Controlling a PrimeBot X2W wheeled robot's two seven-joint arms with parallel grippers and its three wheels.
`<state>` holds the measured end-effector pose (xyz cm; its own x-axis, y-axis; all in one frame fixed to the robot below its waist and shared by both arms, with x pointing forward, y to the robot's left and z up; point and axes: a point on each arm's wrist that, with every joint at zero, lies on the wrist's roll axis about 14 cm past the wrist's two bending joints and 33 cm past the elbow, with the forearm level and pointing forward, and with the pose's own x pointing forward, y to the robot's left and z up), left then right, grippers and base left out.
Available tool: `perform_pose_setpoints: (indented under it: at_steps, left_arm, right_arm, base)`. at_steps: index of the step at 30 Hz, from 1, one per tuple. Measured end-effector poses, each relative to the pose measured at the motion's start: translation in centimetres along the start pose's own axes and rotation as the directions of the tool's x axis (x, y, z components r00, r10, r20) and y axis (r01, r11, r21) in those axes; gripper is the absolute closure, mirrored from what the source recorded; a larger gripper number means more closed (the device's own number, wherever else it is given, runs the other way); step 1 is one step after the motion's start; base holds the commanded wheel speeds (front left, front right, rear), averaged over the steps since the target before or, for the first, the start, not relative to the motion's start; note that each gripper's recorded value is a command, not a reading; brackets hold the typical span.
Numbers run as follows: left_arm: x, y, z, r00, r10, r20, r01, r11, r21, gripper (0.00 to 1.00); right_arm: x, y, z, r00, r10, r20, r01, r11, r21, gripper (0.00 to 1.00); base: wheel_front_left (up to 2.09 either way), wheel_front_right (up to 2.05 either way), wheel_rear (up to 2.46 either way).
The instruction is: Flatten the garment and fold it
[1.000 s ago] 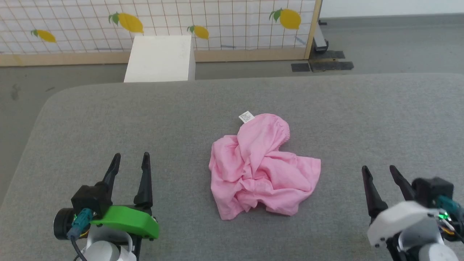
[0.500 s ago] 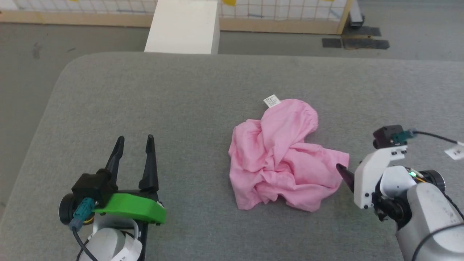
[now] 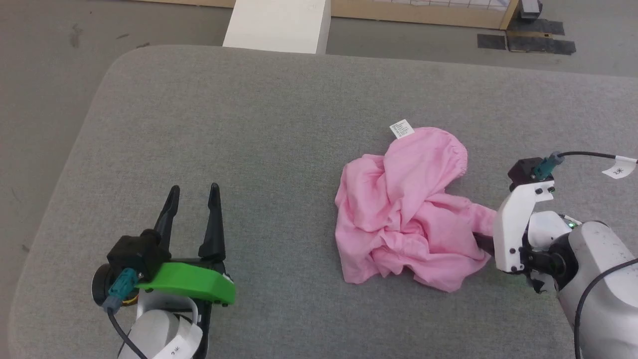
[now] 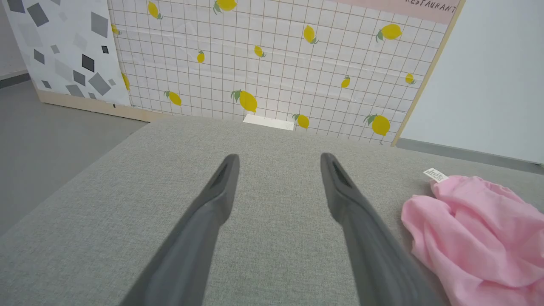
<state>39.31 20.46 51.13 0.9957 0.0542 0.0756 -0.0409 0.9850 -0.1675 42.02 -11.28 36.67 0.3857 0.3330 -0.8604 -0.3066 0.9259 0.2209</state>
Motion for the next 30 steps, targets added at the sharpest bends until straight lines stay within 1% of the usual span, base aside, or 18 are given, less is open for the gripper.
perform_pose_setpoints:
  at_steps: [2, 4, 6, 8, 9, 10, 14, 17, 19, 21, 24, 27, 28, 29, 30]
  left_arm:
    - [-0.1, 0.1, 0.1, 1.0, 0.003, 0.003, -0.003, 1.0, 0.0, 0.0]
    - [-0.1, 0.0, 0.3, 1.0, 0.004, 0.01, -0.004, 1.0, -0.002, 0.0]
    - [-0.2, -0.1, 0.5, 1.0, -0.003, 0.014, 0.003, 1.0, -0.003, 0.0]
    - [-0.3, -0.3, 0.6, 1.0, -0.01, 0.019, 0.01, 1.0, -0.006, 0.0]
    - [-0.6, -0.4, 0.8, 1.0, -0.014, 0.022, 0.014, 1.0, -0.005, 0.0]
    - [-0.7, -0.5, 0.8, 1.0, -0.017, 0.023, 0.017, 1.0, -0.002, 0.0]
    - [-1.0, -1.1, 0.8, 0.999, -0.039, 0.024, 0.038, 0.999, 0.008, 0.0]
    - [-0.9, -2.0, 0.8, 0.998, -0.064, 0.023, 0.064, 0.998, 0.006, 0.0]
    - [-0.8, -2.5, 0.7, 0.996, -0.081, 0.022, 0.081, 0.997, 0.005, 0.0]
    - [-0.8, -3.1, 0.6, 0.995, -0.099, 0.019, 0.099, 0.995, 0.003, 0.0]
    - [-0.7, -3.8, 0.5, 0.993, -0.12, 0.014, 0.12, 0.993, 0.003, 0.0]
    - [-0.7, -4.3, 0.3, 0.991, -0.136, 0.004, 0.136, 0.991, 0.003, 0.0]
    - [-0.7, -4.5, 0.2, 0.99, -0.14, 0.002, 0.14, 0.99, 0.003, 0.0]
    - [-0.7, -4.5, 0.2, 0.99, -0.141, 0.002, 0.141, 0.99, 0.003, 0.0]
    - [-0.8, -4.6, 0.2, 0.99, -0.143, 0.001, 0.143, 0.99, 0.003, 0.0]
  right_arm:
    - [-0.2, 0.0, 0.0, 1.0, 0.0, 0.006, 0.0, 1.0, -0.012, 1.0]
    - [-0.4, 0.4, 0.3, 0.999, 0.001, 0.039, 0.0, 0.999, -0.032, 1.0]
    - [-1.0, 0.3, 1.0, 0.995, -0.005, 0.099, 0.01, 0.999, -0.051, 1.0]
    - [-1.6, 0.3, 1.2, 0.991, -0.01, 0.132, 0.017, 0.998, -0.055, 1.0]
    - [-2.6, 0.1, 1.9, 0.981, -0.016, 0.192, 0.028, 0.998, -0.057, 1.0]
    - [-3.2, -0.2, 2.2, 0.976, -0.023, 0.217, 0.036, 0.998, -0.057, 1.0]
    - [-6.6, -2.9, 3.8, 0.934, -0.087, 0.346, 0.099, 0.995, -0.017, 1.0]
    - [-9.1, -5.9, 3.0, 0.9, -0.167, 0.402, 0.158, 0.986, 0.054, 1.0]
    - [-10.5, -7.7, 1.6, 0.881, -0.22, 0.419, 0.191, 0.975, 0.112, 1.0]
    - [-11.7, -9.7, -0.9, 0.866, -0.283, 0.412, 0.221, 0.956, 0.191, 1.0]
    - [-12.9, -11.7, -5.0, 0.849, -0.363, 0.383, 0.259, 0.919, 0.297, 1.0]
    - [-13.1, -12.1, -9.6, 0.853, -0.411, 0.323, 0.274, 0.878, 0.392, 1.0]
    - [-13.0, -11.8, -11.7, 0.861, -0.419, 0.287, 0.275, 0.861, 0.428, 1.0]
    - [-12.9, -11.6, -12.6, 0.867, -0.42, 0.268, 0.276, 0.853, 0.443, 1.0]
    - [-12.6, -11.0, -14.6, 0.879, -0.419, 0.23, 0.275, 0.837, 0.473, 1.0]
  base:
    - [0.0, 0.0, 0.0]
    - [0.0, 0.0, 0.0]
    - [0.0, 0.0, 0.0]
    - [0.0, 0.0, 0.0]
    - [0.0, 0.0, 0.0]
    - [0.0, 0.0, 0.0]
    - [0.0, 0.0, 0.0]
    - [0.0, 0.0, 0.0]
    - [0.0, 0.0, 0.0]
    - [0.0, 0.0, 0.0]
    - [0.0, 0.0, 0.0]
    - [0.0, 0.0, 0.0]
    - [0.0, 0.0, 0.0]
    - [0.0, 0.0, 0.0]
    - [0.0, 0.0, 0.0]
